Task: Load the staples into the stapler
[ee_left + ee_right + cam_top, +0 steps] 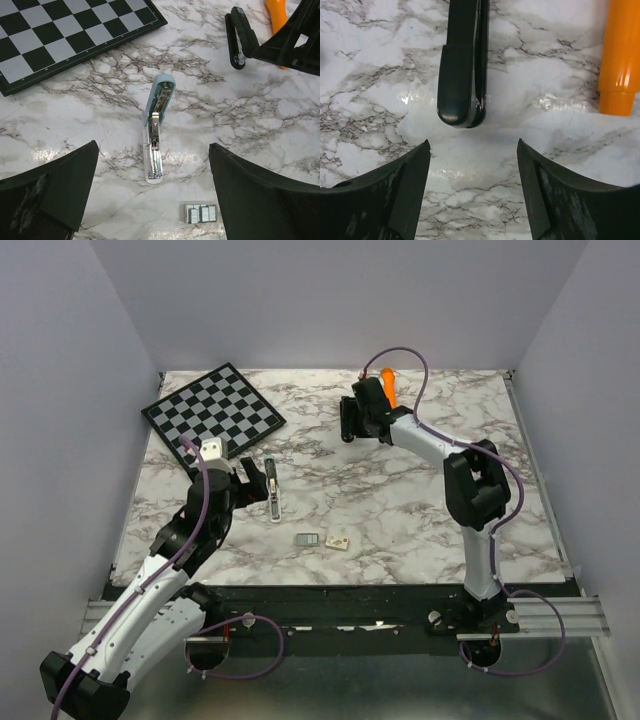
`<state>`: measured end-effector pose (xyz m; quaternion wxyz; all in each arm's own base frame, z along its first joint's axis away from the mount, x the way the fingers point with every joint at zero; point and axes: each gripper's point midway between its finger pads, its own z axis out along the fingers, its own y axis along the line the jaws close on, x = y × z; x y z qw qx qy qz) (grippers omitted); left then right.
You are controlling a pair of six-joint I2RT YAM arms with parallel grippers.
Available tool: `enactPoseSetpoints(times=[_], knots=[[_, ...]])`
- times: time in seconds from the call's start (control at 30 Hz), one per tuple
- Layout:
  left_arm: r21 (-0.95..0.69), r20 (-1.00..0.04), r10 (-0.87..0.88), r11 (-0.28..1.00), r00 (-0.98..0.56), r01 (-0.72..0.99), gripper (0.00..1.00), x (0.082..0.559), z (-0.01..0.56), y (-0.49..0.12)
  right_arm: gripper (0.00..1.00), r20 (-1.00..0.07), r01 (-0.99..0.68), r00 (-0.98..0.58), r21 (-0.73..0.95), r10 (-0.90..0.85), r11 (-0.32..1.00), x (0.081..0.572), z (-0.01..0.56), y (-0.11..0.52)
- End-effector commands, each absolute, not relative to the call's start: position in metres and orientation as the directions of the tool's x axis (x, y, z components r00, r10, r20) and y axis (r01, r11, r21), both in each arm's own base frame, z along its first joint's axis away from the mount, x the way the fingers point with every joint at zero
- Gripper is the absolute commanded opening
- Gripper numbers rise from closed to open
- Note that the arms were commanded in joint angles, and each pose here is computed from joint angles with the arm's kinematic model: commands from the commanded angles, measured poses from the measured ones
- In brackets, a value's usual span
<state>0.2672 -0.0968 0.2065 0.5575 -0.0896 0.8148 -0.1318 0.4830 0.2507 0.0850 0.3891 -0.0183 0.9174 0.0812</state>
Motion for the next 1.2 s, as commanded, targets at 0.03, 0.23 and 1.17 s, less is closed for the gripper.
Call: enactPoseSetpoints(times=[0.03, 0.23, 1.17], knots=[[-0.283, -0.879, -0.269, 0.959, -0.393, -0.023, 0.99, 0.260, 0.196, -0.089, 0.75, -0.687, -0.154, -0.726, 0.110, -0.037, 0.982, 0.497, 0.068, 0.259], [-0.269, -0.872, -0.256, 0.963, -0.417, -0.029, 0.99, 0.260, 0.189, -0.089, 0.70, -0.690, -0.147, -0.723, 0.127, -0.019, 0.981, 0.515, 0.064, 0.266], [-0.335, -0.862, -0.278, 0.940, -0.424, 0.064, 0.99, 0.260, 0.182, -0.111, 0.07, -0.551, -0.049, -0.834, 0.096, 0.012, 0.994, 0.377, 0.061, 0.183]])
